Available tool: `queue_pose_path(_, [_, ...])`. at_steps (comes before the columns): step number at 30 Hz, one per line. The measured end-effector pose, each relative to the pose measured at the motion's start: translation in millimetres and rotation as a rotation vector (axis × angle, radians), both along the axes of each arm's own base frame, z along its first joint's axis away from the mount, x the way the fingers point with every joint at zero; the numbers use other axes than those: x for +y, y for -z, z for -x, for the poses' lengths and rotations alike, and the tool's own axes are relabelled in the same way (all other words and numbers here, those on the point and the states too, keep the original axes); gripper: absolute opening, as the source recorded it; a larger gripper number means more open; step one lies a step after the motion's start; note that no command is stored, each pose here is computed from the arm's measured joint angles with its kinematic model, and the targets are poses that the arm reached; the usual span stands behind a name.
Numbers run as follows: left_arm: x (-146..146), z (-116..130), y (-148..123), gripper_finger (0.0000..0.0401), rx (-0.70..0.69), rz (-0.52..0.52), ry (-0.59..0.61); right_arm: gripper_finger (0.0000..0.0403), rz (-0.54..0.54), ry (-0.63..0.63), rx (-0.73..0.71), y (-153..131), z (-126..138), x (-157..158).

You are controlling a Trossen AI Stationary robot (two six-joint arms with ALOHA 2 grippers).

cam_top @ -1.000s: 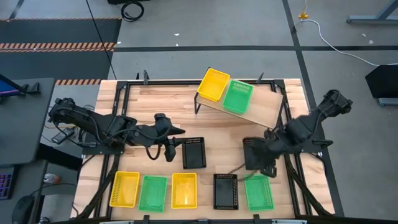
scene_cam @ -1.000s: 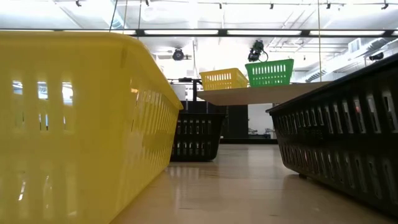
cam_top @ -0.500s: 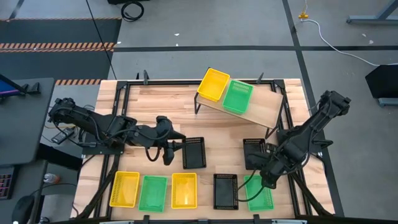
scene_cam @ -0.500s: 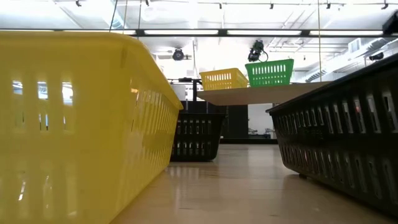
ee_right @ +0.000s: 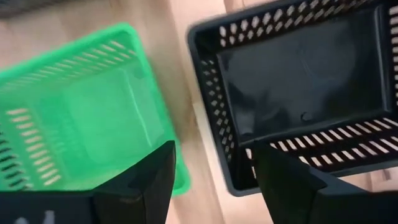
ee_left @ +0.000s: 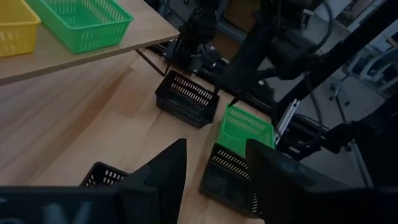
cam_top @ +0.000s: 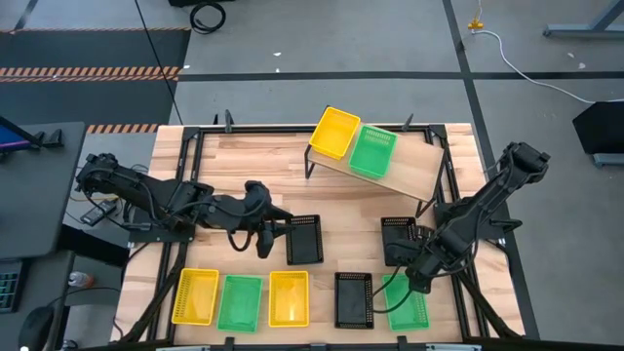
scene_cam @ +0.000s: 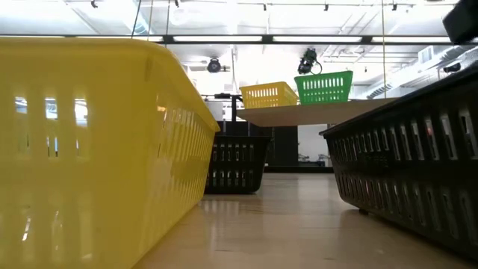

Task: Stack baskets on shelf by color
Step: Put the top right black bin on the shelf

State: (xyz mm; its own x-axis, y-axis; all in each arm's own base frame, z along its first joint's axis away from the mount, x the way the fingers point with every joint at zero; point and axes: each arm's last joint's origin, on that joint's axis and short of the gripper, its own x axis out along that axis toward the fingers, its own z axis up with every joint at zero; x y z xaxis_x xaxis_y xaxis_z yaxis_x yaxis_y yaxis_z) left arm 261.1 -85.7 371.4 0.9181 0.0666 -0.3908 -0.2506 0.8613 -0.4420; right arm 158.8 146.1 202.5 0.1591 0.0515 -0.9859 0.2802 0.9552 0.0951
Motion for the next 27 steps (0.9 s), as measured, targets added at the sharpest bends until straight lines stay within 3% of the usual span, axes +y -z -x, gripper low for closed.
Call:
queue_pose_path(11, [-1, 0, 0, 0.0172, -0.004, 0.079, -0.006, 0.0185, -0.024, -0.004, -0.008, 30, 6, -5])
queue_pose_path(16, [-1, 0, 0, 0.0172, -0.004, 0.082, -0.007, 0.0123, -0.019, -0.02, 0.002, 32, 7, -6])
queue_pose_path(21, [-1, 0, 0, 0.0172, -0.003, 0.075, -0.005, 0.0021, -0.055, -0.083, -0.017, 22, 2, 0])
queue_pose_path(27, [1, 0, 0, 0.0172, -0.011, 0.058, -0.044, 0.0015, -0.032, -0.184, -0.004, -9, -3, 5])
